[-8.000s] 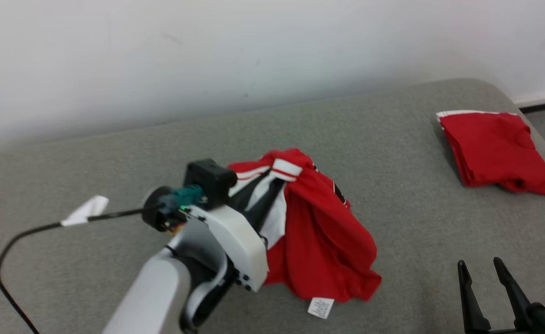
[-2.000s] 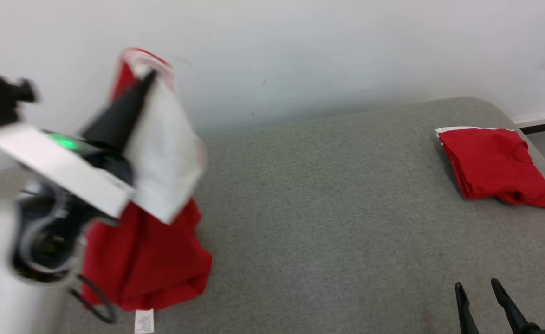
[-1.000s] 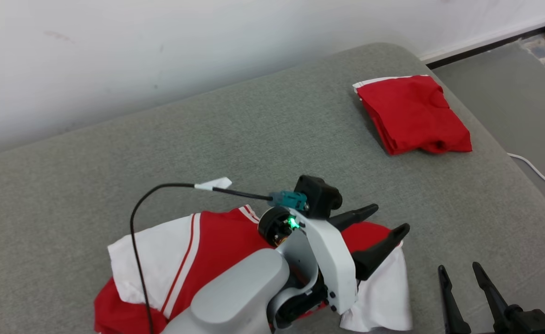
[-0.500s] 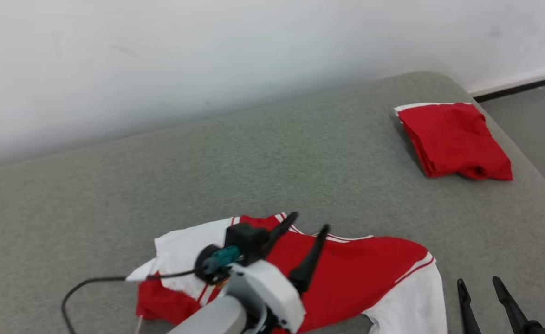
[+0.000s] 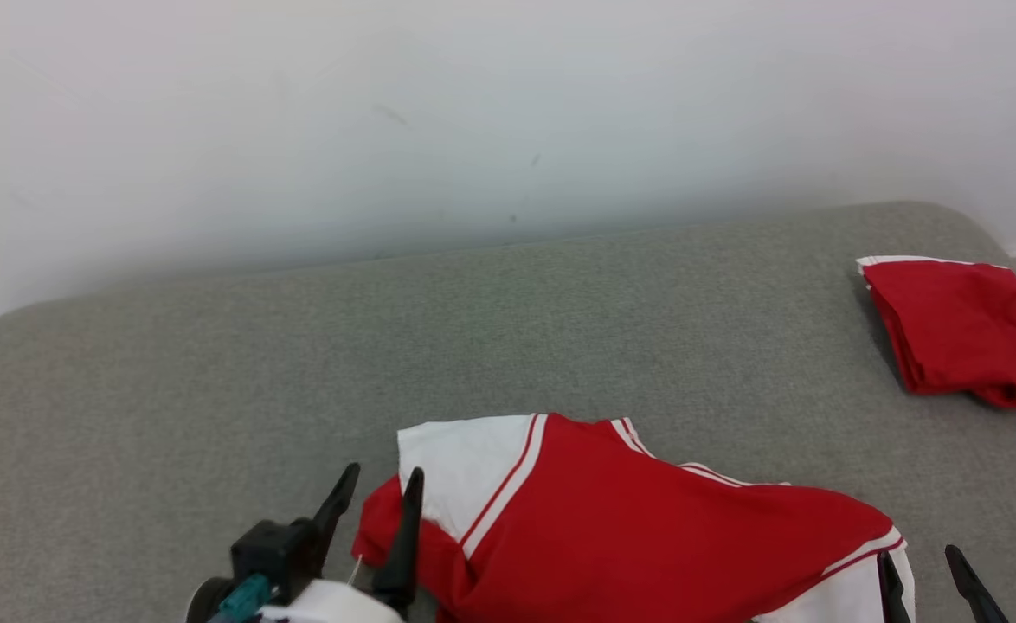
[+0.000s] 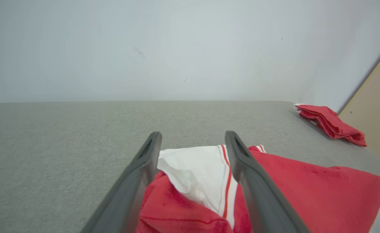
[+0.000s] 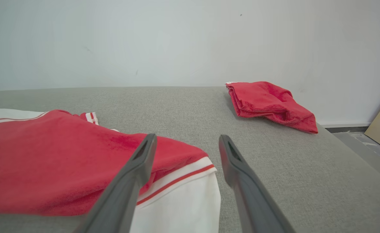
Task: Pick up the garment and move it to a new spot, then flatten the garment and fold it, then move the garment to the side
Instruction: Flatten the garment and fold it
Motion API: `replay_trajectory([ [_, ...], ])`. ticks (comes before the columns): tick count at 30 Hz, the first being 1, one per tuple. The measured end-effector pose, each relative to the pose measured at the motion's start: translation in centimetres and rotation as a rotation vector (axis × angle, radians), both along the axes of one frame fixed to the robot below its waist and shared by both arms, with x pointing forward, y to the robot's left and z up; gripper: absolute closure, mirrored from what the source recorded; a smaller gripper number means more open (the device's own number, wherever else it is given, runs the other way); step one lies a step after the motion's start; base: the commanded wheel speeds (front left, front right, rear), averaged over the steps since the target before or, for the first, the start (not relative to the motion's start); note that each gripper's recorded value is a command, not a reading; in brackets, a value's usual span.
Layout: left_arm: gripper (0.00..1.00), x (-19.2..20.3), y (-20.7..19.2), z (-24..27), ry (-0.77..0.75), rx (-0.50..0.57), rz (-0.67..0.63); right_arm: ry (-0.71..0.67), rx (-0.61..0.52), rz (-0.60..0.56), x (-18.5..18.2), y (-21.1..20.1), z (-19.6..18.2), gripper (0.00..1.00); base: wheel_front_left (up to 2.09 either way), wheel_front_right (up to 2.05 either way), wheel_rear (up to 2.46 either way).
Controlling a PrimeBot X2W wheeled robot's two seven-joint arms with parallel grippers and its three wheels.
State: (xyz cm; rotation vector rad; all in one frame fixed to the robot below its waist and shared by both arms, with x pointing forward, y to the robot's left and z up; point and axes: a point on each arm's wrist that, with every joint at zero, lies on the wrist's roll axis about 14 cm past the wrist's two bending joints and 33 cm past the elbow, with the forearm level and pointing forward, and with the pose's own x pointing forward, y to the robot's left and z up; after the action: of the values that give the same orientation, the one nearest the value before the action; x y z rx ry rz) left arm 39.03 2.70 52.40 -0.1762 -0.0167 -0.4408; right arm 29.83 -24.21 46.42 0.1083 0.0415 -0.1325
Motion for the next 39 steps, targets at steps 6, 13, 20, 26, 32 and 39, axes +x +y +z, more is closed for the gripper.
replay_trajectory([
  [6,0.0,-1.4,4.5,-0.9,0.013,0.001,0.12,-0.014,-0.007,0.06,1.1,1.4,0.4,0.0,0.0,0.0,0.0],
  [13,0.0,-1.0,3.4,-1.0,0.02,-0.033,0.081,-0.01,-0.011,0.094,1.5,2.4,0.3,0.0,0.0,0.0,0.0],
  [20,0.0,2.5,0.1,-0.8,0.088,-0.02,-0.024,0.012,-0.011,0.064,1.2,1.4,-0.2,0.0,0.0,0.0,0.0],
  [26,0.0,6.7,-0.9,-3.9,0.301,0.108,-0.051,0.045,-0.003,0.026,1.3,0.6,-1.1,0.0,0.0,0.0,0.0],
  [32,0.0,8.3,-0.6,-8.4,0.52,0.231,-0.073,0.074,0.001,-0.015,1.0,-0.4,-1.8,0.0,0.0,0.0,0.0],
  [39,0.0,8.4,0.2,-10.9,0.655,0.281,-0.093,0.089,0.0,-0.037,0.6,-1.0,-2.2,0.0,0.0,0.0,0.0],
])
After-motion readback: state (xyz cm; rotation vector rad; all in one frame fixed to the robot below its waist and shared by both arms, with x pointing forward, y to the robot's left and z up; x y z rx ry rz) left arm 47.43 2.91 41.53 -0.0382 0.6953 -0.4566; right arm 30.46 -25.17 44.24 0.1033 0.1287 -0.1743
